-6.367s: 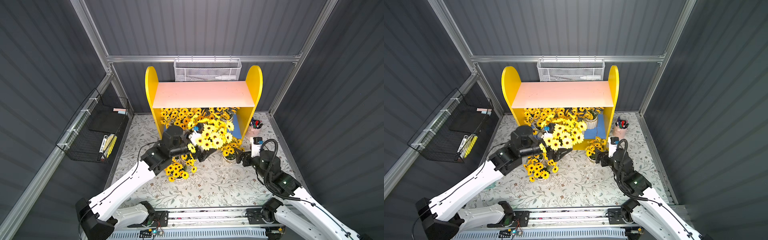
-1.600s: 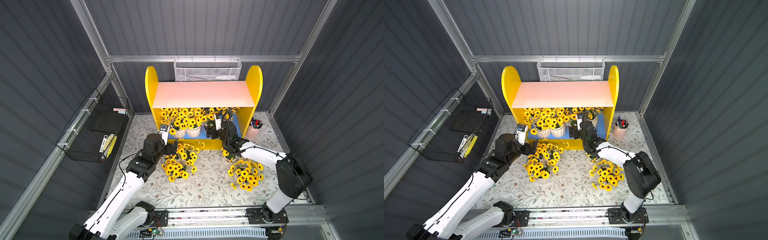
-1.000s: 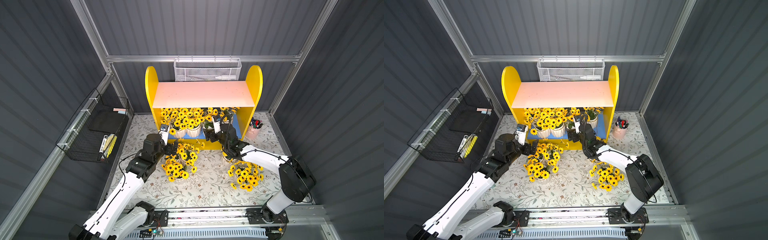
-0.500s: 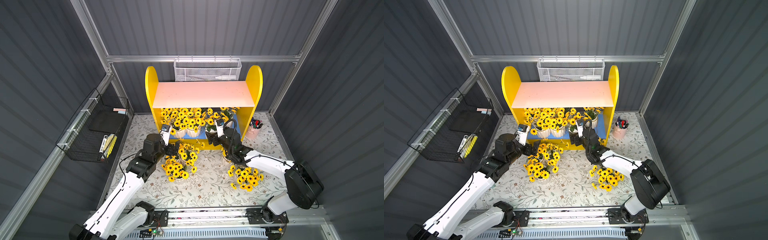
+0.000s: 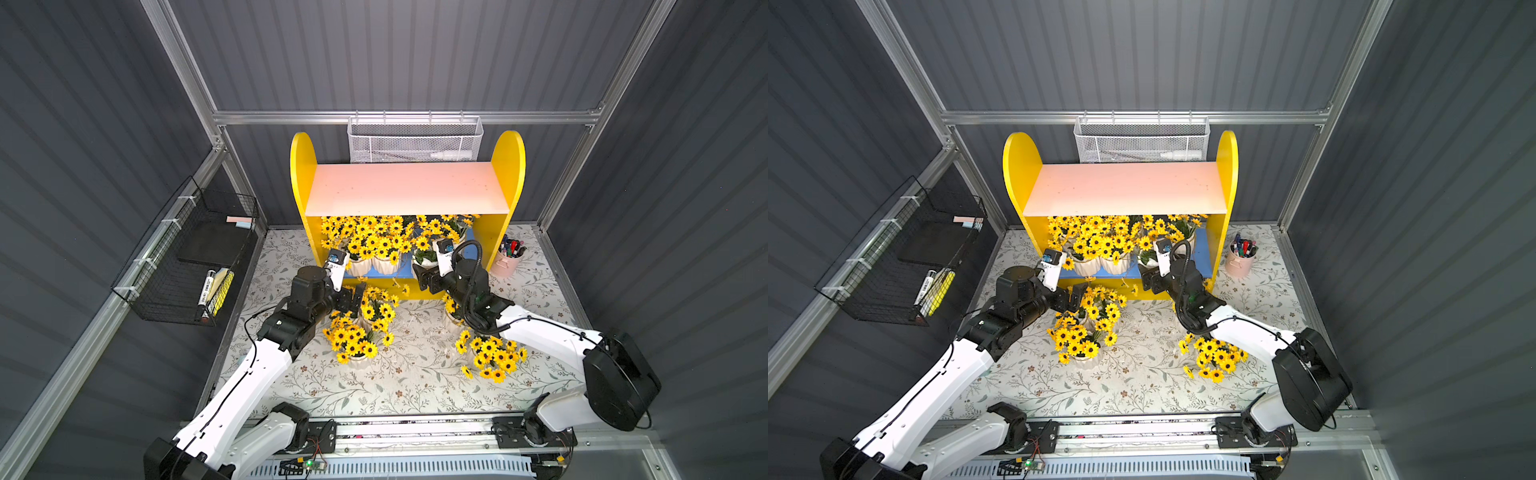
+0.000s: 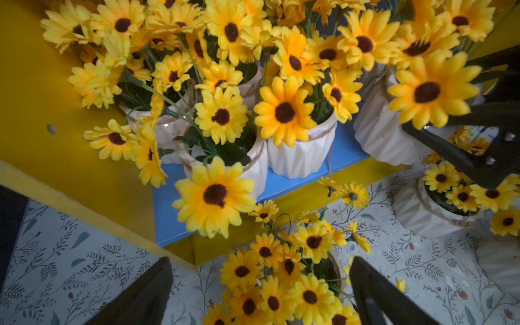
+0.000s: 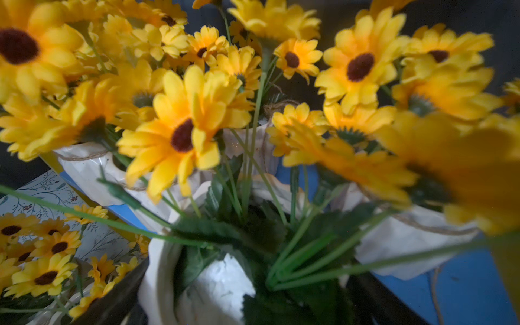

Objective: Take the sunflower pots off the shelves
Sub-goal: Pick up the sunflower pot from the shelf, then place the sunflower pot at the center of the board.

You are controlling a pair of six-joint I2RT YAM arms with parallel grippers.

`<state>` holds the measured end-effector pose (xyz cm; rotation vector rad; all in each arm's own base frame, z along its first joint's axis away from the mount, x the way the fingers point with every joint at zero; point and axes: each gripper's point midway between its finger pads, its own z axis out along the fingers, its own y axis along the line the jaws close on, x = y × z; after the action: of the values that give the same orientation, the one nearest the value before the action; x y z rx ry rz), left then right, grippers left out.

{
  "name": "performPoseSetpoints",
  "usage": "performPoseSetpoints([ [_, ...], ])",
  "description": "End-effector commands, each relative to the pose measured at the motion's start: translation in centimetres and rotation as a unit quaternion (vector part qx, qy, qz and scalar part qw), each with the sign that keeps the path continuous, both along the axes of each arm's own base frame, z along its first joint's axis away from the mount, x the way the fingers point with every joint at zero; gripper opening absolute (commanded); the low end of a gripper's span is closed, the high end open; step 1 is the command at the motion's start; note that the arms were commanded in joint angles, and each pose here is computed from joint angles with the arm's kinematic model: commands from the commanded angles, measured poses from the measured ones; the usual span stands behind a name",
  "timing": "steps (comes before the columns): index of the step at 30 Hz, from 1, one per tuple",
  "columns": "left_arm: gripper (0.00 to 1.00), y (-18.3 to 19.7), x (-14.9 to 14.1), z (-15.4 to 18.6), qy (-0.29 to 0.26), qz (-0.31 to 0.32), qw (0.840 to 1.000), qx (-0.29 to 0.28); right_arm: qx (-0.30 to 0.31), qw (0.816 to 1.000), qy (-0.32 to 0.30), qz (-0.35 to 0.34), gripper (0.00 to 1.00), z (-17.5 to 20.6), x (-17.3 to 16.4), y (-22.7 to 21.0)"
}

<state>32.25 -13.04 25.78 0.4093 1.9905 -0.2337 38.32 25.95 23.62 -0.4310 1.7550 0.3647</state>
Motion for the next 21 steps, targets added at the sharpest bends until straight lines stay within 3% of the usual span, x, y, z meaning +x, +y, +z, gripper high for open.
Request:
performPoseSetpoints([
  [1,0.99,-0.9,0.0,-0.5,0.009,-0.017,1.000,-0.016,0.046,0.998,-0.046,0.015,0.49,4.1,-1.1,0.4],
  [12,0.99,-2.0,-0.2,-0.8,0.012,-0.040,0.999,-0.016,0.036,0.997,-0.035,0.050,0.45,3.4,-6.3,1.3],
  [21,0.99,-2.2,-0.4,-0.9,0.013,-0.043,0.999,-0.017,0.021,0.998,-0.006,0.067,0.44,0.4,-10.6,2.1],
])
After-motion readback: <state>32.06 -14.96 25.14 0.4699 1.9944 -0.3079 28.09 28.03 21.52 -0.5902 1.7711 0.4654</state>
